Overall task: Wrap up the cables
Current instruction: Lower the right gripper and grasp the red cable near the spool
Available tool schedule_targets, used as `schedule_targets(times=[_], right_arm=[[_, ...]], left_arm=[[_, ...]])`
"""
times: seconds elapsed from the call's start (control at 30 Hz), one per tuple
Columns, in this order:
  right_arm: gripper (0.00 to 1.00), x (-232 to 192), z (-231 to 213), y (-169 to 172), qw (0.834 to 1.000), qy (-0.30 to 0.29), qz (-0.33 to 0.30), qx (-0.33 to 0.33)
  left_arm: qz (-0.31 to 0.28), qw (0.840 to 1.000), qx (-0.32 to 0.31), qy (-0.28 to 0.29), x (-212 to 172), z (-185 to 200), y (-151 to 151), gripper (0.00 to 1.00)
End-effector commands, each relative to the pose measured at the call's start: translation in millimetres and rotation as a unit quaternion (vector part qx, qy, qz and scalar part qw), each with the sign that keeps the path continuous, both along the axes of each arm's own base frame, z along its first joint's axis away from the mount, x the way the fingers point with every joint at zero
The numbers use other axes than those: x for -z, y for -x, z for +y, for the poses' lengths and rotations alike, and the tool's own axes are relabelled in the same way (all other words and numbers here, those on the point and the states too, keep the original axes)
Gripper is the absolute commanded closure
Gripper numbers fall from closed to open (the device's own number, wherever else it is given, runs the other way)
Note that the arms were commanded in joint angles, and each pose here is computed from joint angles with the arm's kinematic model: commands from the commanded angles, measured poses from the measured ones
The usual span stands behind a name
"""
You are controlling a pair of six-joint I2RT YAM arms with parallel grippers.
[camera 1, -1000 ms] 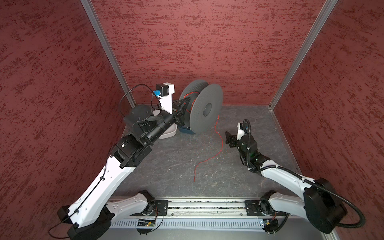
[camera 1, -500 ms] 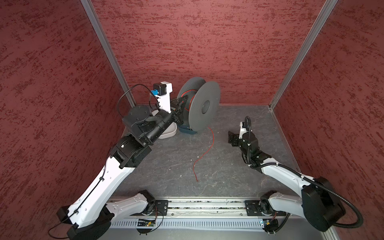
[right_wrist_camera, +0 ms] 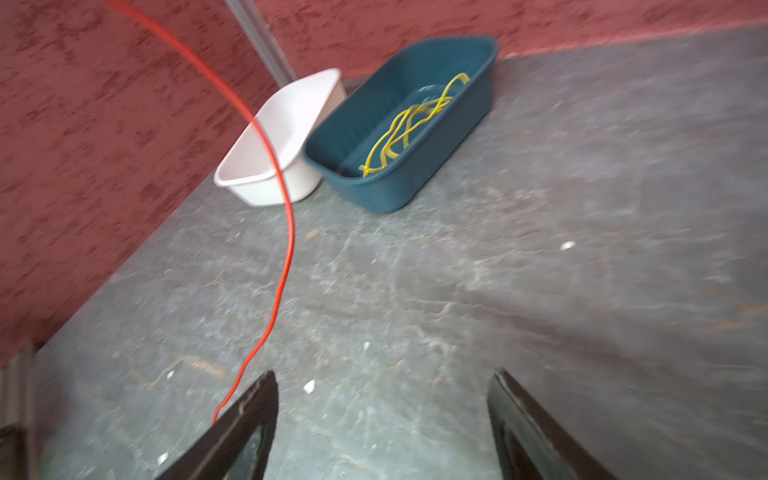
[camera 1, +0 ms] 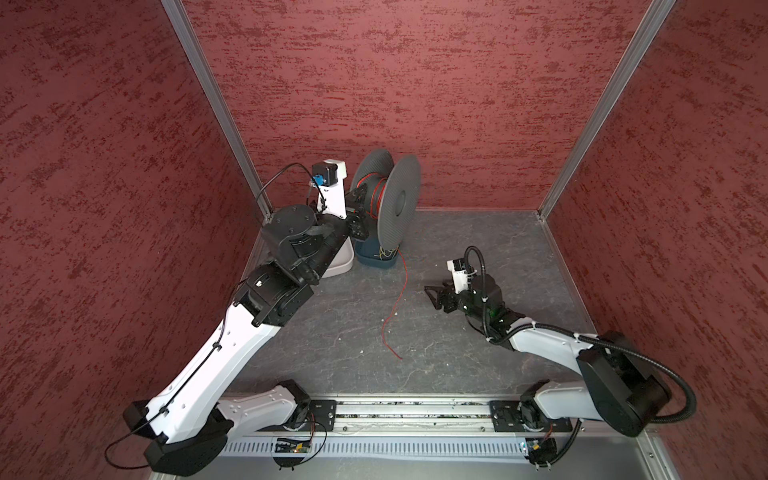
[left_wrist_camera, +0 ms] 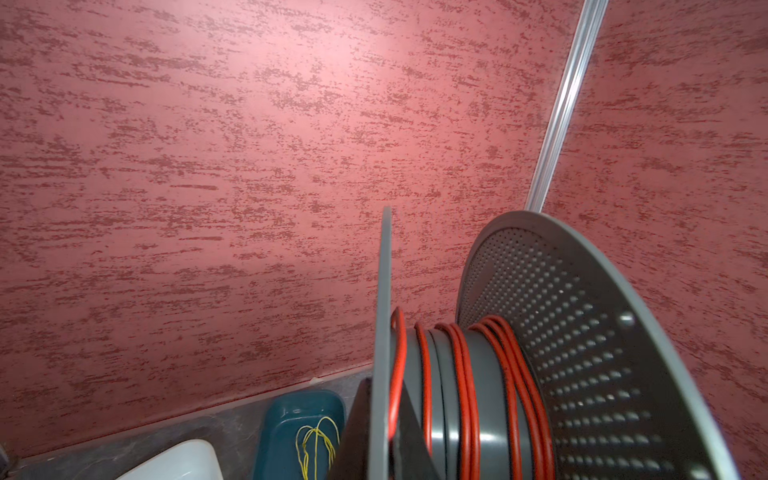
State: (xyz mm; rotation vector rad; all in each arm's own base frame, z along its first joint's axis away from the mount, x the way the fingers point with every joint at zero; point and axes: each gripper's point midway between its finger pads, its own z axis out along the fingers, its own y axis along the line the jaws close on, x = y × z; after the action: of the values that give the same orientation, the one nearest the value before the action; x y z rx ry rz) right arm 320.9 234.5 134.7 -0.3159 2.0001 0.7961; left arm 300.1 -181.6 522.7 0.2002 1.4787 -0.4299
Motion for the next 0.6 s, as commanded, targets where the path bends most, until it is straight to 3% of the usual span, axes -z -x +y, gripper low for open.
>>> schedule_targets(times=[0.0, 0.2, 0.57], right_arm=[[0.2, -11, 25, 8, 0.997, -0.057, -0.006, -0.045], [0.2, -2, 72, 19, 0.991, -0.071, 0.012, -0.114], [0.26, 12, 121, 26, 0.982, -0.099, 0.049, -0.151]], left_arm=[[-0.053, 0.997, -0.021, 0.042, -37, 15, 9, 1.0], [-0.049, 0.998, -0.027, 0.034, -33, 15, 5, 1.0], [-0.044, 0.998, -0.035, 0.031, -27, 16, 3, 1.0]])
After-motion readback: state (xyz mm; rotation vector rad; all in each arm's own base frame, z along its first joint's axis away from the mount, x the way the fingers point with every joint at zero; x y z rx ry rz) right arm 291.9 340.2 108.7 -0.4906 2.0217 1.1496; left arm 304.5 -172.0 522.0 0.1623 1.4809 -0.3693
